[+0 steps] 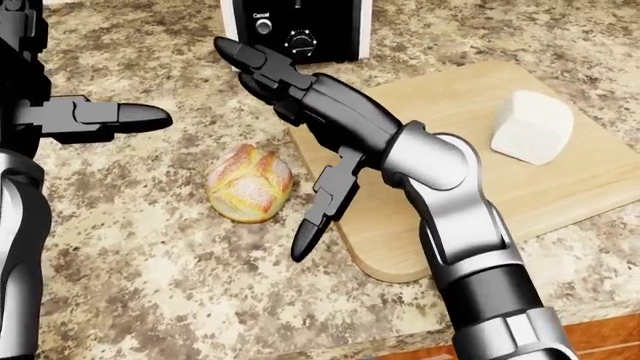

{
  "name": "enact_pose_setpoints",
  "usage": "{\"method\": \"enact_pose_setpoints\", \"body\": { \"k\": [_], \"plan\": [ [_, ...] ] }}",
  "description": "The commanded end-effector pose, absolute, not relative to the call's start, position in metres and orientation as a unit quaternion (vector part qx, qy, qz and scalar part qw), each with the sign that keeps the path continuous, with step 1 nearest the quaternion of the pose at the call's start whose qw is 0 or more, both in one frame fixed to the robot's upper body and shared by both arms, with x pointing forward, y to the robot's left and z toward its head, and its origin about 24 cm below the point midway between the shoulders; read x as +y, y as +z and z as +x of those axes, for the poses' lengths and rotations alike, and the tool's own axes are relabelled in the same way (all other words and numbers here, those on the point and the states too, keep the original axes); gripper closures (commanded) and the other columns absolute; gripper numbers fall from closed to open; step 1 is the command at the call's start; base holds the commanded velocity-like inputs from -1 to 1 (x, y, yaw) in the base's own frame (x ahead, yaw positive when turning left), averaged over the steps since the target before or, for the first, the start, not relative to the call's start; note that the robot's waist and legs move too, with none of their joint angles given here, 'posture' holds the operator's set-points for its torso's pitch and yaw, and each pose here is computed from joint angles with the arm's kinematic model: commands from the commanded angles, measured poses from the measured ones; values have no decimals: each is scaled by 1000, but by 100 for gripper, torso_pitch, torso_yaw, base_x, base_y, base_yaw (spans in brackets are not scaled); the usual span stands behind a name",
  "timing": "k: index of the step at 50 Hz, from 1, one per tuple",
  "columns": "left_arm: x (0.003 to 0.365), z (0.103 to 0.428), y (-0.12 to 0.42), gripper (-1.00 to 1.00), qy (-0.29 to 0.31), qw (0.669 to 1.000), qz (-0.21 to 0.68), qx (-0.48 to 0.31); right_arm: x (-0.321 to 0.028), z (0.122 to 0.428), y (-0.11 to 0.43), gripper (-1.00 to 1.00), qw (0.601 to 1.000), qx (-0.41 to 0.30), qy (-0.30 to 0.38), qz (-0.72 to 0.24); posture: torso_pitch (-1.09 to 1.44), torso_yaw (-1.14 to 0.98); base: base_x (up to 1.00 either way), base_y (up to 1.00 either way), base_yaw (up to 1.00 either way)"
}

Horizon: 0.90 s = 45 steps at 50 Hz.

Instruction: Place the bread and cheese on the cutting board.

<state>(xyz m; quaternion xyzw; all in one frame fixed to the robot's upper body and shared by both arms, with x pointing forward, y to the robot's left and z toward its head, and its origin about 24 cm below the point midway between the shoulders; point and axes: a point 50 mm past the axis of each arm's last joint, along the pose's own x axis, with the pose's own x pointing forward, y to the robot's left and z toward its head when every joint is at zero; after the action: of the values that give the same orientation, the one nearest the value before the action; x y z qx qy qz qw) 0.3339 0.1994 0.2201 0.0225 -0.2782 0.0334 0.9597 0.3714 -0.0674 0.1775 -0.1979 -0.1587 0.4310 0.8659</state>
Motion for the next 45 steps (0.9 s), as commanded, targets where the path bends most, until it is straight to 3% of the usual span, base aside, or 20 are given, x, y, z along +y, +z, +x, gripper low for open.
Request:
{"method": "enact_pose_setpoints", "body": {
  "k": [1,3,7,14,37,45],
  "plan": [
    [197,329,243,-100,30,944,25,-327,-64,371,196,-100,861,-197,425,-197,0,0,0,0,0],
    [197,329,243,-100,30,944,25,-326,-64,371,196,-100,862,-197,425,-195,0,0,0,0,0],
    [197,330,243,-100,31,945,24,-325,-62,371,195,-69,861,-195,428,-195,0,0,0,0,0],
    [198,331,244,-100,35,945,26,-325,-62,371,187,-44,861,-187,429,-198,0,0,0,0,0],
    [206,340,237,-100,68,948,63,-303,-61,370,169,-29,843,-180,436,-259,0,0,0,0,0],
    [206,340,237,-100,67,949,64,-303,-63,372,170,13,845,-192,424,-264,0,0,0,0,0]
  ]
}}
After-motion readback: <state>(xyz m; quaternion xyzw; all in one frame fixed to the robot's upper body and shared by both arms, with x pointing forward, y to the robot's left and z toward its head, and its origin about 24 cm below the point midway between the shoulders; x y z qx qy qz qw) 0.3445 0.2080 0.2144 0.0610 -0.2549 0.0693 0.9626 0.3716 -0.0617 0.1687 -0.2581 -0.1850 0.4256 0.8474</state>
